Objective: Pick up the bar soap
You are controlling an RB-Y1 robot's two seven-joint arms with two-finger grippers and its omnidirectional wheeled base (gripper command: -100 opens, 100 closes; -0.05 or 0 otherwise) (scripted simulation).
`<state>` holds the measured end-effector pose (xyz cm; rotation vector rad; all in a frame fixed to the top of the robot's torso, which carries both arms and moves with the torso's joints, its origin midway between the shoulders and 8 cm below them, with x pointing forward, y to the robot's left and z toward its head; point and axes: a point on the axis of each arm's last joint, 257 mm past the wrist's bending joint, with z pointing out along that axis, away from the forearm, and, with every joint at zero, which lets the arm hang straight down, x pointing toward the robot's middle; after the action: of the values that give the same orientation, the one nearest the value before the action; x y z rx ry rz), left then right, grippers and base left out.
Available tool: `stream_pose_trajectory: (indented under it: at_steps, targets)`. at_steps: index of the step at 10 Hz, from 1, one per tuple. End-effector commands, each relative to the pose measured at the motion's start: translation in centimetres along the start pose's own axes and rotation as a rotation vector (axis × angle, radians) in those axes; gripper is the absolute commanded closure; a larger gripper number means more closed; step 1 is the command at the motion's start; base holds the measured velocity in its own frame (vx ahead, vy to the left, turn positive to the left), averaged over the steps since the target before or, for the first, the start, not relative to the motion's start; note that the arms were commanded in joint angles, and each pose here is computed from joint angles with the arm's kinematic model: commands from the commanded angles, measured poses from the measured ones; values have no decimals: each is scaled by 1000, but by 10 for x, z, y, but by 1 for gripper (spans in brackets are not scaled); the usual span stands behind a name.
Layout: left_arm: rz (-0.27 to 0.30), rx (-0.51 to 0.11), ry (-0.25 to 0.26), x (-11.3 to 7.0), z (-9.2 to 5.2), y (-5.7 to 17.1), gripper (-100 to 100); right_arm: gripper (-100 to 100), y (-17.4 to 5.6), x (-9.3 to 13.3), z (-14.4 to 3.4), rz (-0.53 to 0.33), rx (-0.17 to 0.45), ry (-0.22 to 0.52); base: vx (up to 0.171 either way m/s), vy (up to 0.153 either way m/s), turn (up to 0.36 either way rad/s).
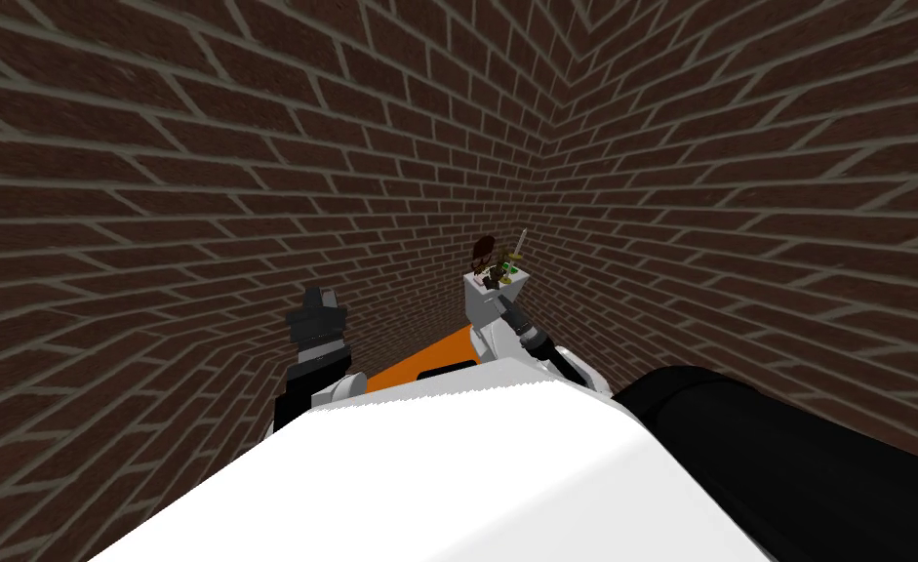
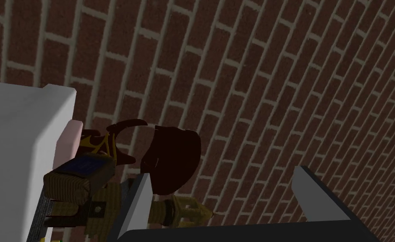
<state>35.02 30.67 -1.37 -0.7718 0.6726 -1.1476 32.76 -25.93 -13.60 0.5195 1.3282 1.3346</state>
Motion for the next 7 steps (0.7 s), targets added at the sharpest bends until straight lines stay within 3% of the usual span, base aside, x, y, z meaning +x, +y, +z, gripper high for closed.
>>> stream_pose_trajectory:
  at_steps: [1,4,6,7]
  targets:
    - [0,0,0,0,0,0,0,-100,-14,1,-7,-17,35,41,20,32,45]
    - [0,0,0,0,0,0,0,-100,-53,0,-32,-31,150,106,29,39,80]
    - [0,0,0,0,0,0,0,-100,-53,0,-33,-53,158,142,18,23,14]
    - [0,0,0,0,0,0,0,-100,-72,-3,-48,-58,216,166,12,30,110]
